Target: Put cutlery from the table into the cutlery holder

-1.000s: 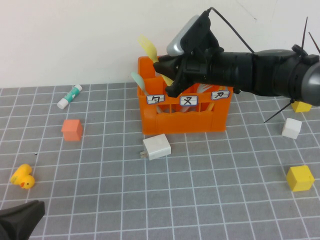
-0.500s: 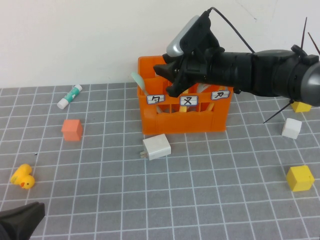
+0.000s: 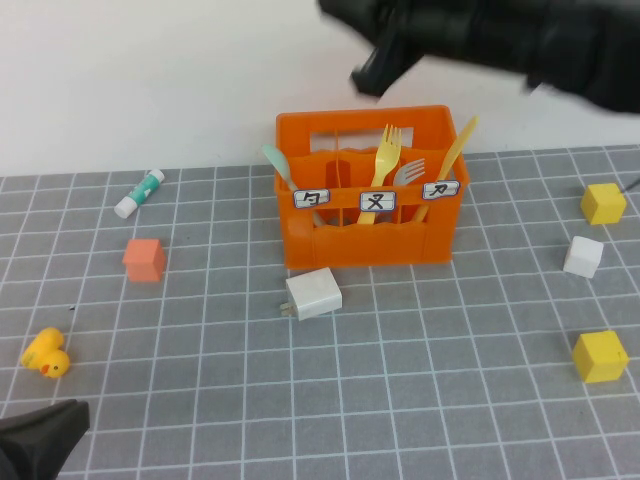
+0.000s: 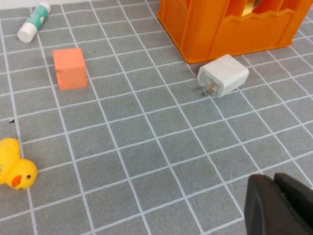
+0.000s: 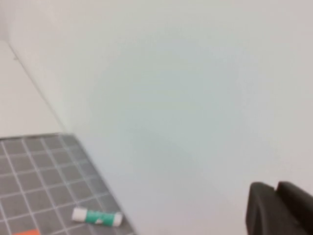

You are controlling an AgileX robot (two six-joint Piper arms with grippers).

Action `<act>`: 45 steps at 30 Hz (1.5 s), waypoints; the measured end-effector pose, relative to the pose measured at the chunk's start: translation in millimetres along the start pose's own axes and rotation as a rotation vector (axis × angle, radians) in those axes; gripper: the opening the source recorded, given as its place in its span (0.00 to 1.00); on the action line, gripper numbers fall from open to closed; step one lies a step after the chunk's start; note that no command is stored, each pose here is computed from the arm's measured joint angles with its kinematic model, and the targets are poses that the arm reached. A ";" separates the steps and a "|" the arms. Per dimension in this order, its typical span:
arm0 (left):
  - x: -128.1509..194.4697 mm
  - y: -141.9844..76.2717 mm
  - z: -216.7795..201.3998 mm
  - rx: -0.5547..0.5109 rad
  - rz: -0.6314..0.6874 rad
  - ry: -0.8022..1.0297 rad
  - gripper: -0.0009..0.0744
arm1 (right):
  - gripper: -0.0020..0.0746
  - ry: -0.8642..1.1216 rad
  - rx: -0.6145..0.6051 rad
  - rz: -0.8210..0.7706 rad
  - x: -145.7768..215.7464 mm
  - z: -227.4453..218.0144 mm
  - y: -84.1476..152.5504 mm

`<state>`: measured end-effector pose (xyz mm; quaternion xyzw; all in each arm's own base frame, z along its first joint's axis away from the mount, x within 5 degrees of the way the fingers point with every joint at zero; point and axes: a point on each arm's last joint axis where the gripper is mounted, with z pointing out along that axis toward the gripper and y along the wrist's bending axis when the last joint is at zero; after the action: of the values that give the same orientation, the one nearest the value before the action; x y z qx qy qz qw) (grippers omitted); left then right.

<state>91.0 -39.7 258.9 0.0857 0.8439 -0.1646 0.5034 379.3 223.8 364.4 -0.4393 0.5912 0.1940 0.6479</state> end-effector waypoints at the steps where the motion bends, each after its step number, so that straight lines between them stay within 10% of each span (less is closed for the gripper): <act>1: -0.1 0.0 0.0 0.000 0.000 -0.002 0.01 | 0.06 -0.003 -0.001 -0.023 -10.0 -6.9 0.0; 14: 0.4 -0.3 -25.7 0.030 0.086 -0.211 0.01 | 0.03 0.386 -0.118 -0.202 -72.5 -106.5 19.9; 22: 10.9 2.1 -34.2 0.042 0.109 -0.344 0.01 | 0.03 0.636 0.029 -0.181 -75.3 -174.9 30.3; 45: 11.8 3.1 -34.7 0.031 0.133 -0.357 0.01 | 0.03 0.480 0.235 -0.024 48.1 -350.4 178.3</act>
<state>57.9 -24.5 263.1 0.1186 0.7308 -0.1566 0.6537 44.0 27.1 288.6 -0.4014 0.7413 0.0065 0.5378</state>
